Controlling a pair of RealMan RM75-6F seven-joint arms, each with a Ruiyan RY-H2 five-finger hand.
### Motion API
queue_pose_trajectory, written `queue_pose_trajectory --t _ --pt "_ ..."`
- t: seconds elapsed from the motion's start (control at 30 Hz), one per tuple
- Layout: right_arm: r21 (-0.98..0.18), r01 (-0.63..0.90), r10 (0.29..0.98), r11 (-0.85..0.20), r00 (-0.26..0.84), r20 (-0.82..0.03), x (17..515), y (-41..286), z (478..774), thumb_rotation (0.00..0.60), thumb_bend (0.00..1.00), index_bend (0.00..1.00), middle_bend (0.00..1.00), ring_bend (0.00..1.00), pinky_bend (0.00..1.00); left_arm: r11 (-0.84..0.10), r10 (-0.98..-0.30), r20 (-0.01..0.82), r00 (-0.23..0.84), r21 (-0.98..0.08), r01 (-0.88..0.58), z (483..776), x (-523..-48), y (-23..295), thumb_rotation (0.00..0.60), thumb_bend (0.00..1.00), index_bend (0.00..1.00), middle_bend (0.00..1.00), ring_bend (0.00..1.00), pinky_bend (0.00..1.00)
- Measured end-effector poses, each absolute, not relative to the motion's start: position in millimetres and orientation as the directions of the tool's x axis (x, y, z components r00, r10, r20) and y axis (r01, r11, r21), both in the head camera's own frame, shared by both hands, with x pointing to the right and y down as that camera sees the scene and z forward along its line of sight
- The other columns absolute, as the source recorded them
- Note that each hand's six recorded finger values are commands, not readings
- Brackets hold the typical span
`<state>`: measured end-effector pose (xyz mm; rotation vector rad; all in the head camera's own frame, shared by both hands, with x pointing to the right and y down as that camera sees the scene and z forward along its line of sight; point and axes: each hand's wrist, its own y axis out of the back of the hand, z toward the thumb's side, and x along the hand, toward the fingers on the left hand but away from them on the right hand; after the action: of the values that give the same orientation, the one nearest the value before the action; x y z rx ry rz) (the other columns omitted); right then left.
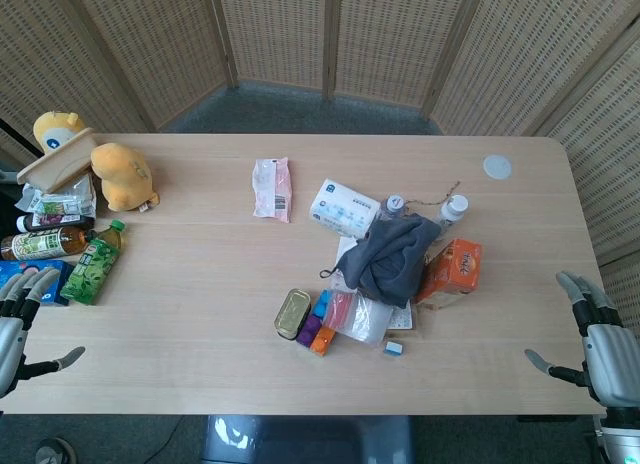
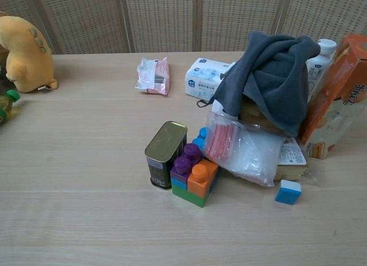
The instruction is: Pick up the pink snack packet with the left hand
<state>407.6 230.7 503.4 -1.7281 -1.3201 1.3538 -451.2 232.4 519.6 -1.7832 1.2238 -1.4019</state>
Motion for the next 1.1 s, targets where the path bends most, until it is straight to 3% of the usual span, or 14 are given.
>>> queue_pose_trajectory --t 0.3,0.53,0.87,1.1 --pt "-0.872 0.347 0.929 -0.346 -0.007 -0.371 409 230 504 0.599 0.0 0.0 0.0 0.0 0.0 -0.432 -0.896 0.442 0.04 -0.85 -0.3 525 -451 231 0.6 0.02 0.09 0.0 0.0 0.0" --pt "-0.876 0.353 0.933 -0.329 -0.023 -0.36 413 228 500 0.599 0.0 0.0 0.0 0.0 0.0 -0.446 -0.892 0.447 0.066 -0.849 -0.282 540 -447 208 0.6 0.02 0.09 0.0 0.0 0.0" --pt "-0.874 0.359 0.929 -0.327 -0.046 -0.367 421 225 503 0.6 0.0 0.0 0.0 0.0 0.0 -0.576 -0.816 0.558 0.148 -0.808 -0.127 574 -395 115 0.6 0.02 0.09 0.0 0.0 0.0" --pt "-0.872 0.36 0.923 -0.332 -0.068 -0.379 429 222 509 0.599 0.0 0.0 0.0 0.0 0.0 -0.606 -0.787 0.599 0.146 -0.795 -0.005 592 -347 52 0.6 0.02 0.09 0.0 0.0 0.0"
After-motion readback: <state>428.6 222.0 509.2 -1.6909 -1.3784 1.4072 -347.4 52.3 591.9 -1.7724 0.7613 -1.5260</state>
